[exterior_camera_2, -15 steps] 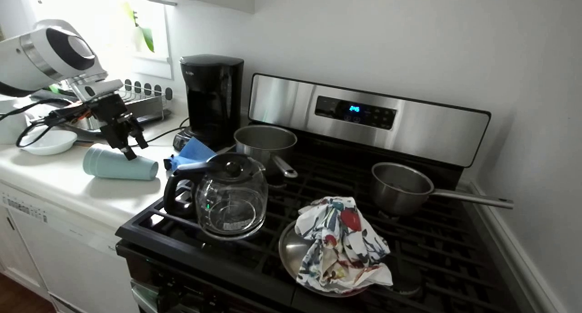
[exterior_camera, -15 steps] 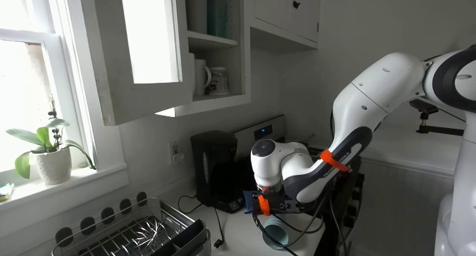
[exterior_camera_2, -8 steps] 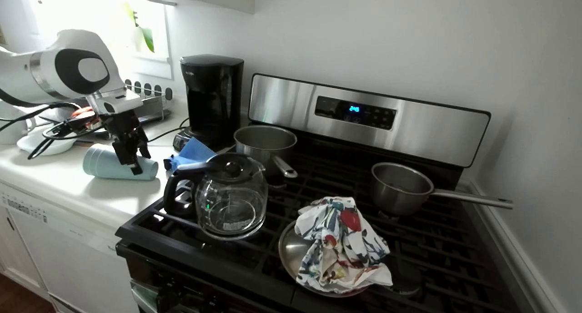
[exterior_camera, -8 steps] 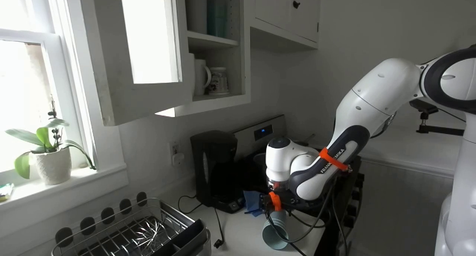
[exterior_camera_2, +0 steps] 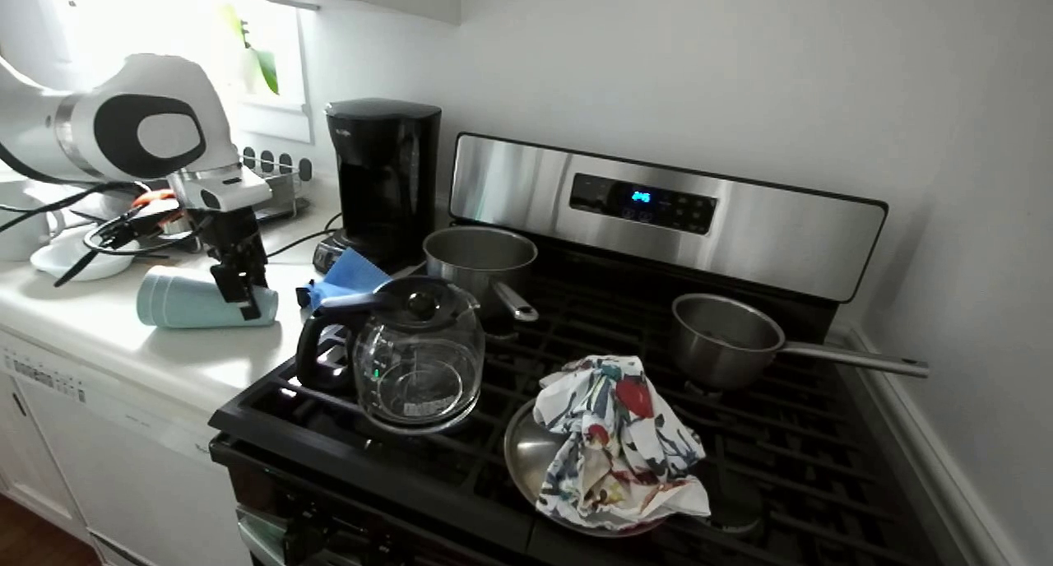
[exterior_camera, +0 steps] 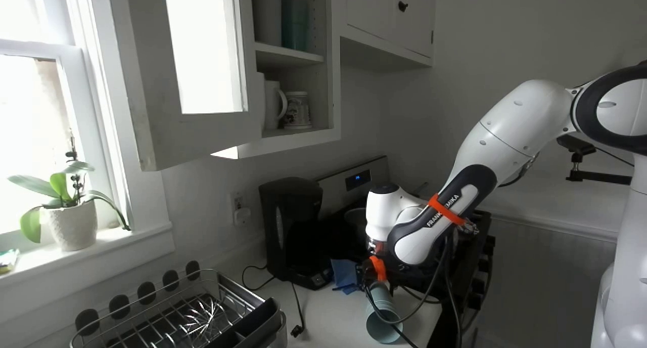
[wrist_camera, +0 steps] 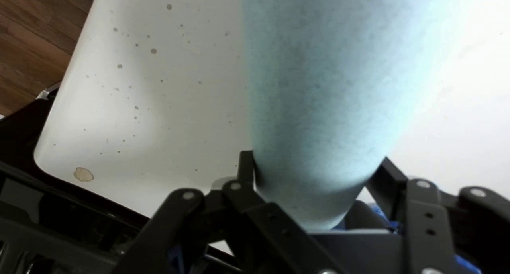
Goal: Stack all the blue cups together, flip the stacked blue cups and place them upside down on the kitchen counter
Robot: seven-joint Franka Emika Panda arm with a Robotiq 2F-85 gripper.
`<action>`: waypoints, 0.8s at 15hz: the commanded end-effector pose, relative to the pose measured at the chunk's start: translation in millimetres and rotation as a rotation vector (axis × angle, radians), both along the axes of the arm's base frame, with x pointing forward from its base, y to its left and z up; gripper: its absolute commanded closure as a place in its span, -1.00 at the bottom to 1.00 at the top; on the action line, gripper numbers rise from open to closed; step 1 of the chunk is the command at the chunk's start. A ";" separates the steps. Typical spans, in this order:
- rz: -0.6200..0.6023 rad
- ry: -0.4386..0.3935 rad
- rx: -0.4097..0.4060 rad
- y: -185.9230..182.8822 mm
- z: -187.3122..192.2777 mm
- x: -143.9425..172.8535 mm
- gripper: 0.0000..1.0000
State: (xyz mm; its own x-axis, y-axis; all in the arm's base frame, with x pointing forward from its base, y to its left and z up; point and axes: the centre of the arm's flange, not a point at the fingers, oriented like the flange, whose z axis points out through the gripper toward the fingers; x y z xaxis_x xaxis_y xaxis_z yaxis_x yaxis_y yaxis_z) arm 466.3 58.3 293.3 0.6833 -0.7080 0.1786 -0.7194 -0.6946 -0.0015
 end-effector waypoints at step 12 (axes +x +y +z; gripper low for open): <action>-0.072 -0.072 -0.287 26.4 80.5 -32.8 0.10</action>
